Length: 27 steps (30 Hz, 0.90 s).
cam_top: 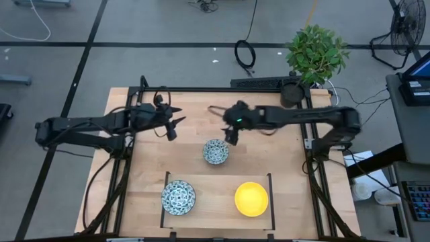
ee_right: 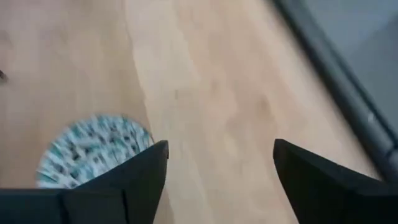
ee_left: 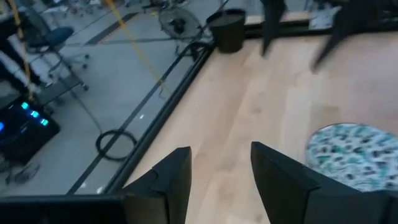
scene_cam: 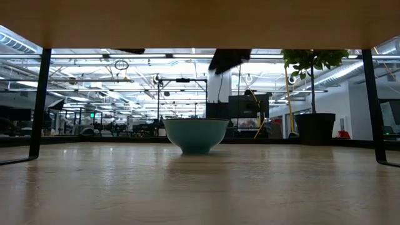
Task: Pick & Place Mini bowls
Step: Stack the white bowl on the white bowl on the shelf
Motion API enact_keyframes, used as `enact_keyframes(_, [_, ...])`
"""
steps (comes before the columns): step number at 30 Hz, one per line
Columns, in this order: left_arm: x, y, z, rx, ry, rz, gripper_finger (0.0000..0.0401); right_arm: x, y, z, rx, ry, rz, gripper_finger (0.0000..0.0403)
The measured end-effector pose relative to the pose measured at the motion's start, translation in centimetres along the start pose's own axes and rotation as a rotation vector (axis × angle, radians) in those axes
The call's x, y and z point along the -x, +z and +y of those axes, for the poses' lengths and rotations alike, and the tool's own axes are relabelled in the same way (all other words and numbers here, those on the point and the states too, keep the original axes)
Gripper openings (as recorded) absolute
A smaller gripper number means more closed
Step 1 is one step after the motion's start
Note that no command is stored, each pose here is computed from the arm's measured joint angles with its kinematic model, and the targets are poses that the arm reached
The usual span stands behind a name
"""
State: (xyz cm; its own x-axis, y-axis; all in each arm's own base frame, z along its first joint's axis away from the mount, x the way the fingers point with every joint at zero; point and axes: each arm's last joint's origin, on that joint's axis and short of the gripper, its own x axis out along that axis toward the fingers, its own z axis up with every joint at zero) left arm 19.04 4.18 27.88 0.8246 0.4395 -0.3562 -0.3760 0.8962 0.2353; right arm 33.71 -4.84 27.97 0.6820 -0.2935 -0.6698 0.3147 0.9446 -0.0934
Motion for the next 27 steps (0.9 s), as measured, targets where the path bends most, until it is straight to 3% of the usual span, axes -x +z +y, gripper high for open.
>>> enact_keyframes(5, [-0.9, -0.4, 0.6, 0.009, 0.03, 0.041, 0.017, -4.7, -0.7, 1.5, 0.0, 0.011, 0.142, 0.0272])
enact_keyframes(10, [-1.7, -0.9, 0.7, 0.008, 0.039, 0.079, 0.017, -7.1, -2.1, 2.8, 0.006, 0.08, 0.224, 0.0259])
enact_keyframes(22, [-2.9, -1.4, 0.5, -0.023, 0.031, 0.121, 0.017, -7.3, -2.7, 4.0, 0.017, 0.095, 0.255, 0.0255])
enact_keyframes(27, [-2.9, -1.3, 0.4, -0.01, 0.022, 0.116, 0.017, -8.1, -4.4, 3.8, -0.002, 0.097, 0.268, 0.0254])
